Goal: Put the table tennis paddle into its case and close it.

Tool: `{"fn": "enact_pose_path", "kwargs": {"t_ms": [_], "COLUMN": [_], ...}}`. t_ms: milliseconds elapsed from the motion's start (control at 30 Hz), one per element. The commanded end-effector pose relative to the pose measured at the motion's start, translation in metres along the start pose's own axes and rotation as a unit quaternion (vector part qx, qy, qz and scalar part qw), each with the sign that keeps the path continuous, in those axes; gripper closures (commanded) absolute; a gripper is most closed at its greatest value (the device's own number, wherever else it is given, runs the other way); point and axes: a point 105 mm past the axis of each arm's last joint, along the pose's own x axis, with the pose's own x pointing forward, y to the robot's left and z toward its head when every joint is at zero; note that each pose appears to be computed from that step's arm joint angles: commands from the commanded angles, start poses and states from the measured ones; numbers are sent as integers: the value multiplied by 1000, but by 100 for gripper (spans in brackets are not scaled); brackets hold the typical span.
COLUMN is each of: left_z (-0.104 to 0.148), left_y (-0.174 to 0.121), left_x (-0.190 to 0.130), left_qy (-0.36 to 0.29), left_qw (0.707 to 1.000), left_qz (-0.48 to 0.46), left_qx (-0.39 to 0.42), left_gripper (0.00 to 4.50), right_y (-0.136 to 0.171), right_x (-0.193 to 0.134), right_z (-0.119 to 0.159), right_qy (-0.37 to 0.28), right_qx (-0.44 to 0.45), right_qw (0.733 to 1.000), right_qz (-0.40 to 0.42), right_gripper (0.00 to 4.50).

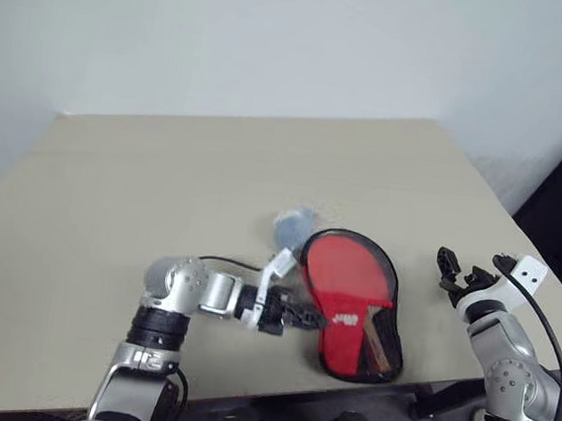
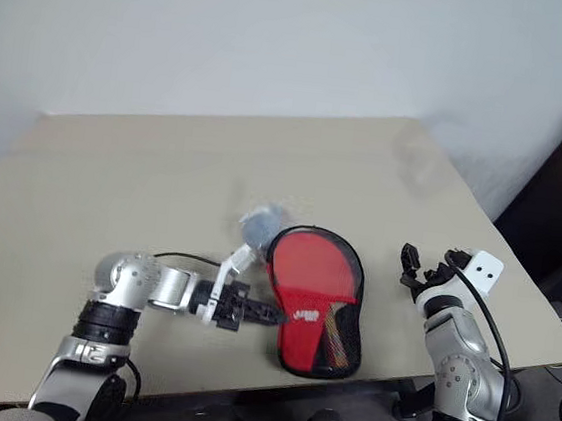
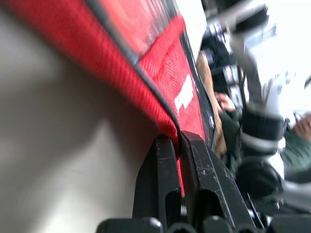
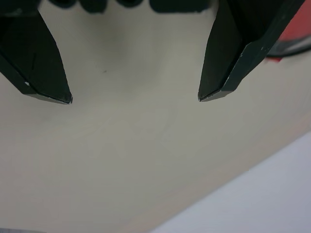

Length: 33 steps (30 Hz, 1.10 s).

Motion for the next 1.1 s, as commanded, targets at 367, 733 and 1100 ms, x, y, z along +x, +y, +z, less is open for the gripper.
{"fn": "enact_pose_path", "kwargs": {"t_ms": [367, 733, 1100], "left_z": [-10, 5, -2], "left_y": [-23, -14, -15], "left_x": [10, -5, -10], "left_qy": [37, -6, -13], "left_qw": [998, 997, 998], "left_qz": [-46, 4, -14], "left_qx": [38, 77, 53], "left_gripper": [447, 447, 276], "right_y": [2, 11, 13], "right_x": [-7, -4, 3], "right_z": [9, 10, 13], "right_qy": [1, 13, 7], "right_qx": [-17, -19, -14], "right_qw": [1000, 999, 999], "right_qz": [7, 47, 51], "right_gripper": [0, 0, 0]}}
